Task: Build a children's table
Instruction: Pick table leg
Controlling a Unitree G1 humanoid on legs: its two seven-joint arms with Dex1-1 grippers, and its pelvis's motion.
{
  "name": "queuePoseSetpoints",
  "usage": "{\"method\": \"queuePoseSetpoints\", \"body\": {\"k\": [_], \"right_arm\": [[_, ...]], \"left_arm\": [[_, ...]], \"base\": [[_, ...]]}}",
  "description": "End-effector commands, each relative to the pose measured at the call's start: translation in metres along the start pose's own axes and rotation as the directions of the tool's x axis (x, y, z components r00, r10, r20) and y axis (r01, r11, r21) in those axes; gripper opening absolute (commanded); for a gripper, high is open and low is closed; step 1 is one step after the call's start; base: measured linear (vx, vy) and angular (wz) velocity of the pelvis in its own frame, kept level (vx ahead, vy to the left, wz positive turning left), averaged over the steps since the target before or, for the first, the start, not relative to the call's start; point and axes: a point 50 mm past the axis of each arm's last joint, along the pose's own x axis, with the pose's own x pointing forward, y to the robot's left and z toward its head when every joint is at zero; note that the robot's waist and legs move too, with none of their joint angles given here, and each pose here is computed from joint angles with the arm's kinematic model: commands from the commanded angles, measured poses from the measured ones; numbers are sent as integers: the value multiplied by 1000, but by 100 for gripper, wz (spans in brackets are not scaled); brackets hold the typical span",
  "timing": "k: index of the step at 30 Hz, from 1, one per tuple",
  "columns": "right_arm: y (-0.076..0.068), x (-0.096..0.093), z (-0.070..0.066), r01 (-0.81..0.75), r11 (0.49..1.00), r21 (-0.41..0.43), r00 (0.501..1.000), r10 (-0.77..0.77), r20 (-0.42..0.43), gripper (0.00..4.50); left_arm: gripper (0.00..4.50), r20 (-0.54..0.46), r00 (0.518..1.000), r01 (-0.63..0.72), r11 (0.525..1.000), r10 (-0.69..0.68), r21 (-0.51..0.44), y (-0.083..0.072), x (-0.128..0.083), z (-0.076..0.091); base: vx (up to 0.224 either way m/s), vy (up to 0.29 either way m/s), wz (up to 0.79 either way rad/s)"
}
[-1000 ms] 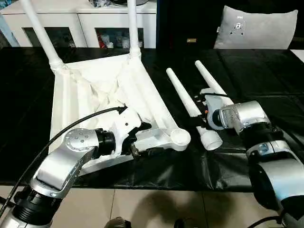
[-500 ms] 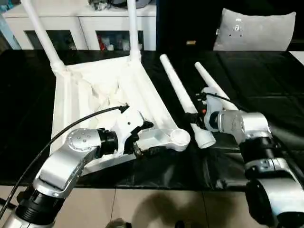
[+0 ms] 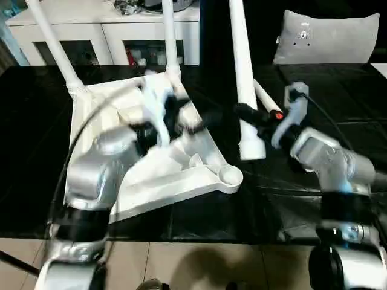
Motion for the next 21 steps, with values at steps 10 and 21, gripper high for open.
{"method": "queuePoseSetpoints", "body": {"k": [10, 21], "right_arm": [[30, -8, 3, -262, 965, -7, 965, 262, 11, 187], [40, 8, -23, -98, 924, -370, 995, 82, -57, 187]], "left_arm": [[450, 153, 981, 161, 934, -117, -320, -33, 21, 16], [450, 9, 1000, -3, 999, 3, -38, -33, 29, -2]], "base": [[0, 0, 0], [0, 0, 0]]}}
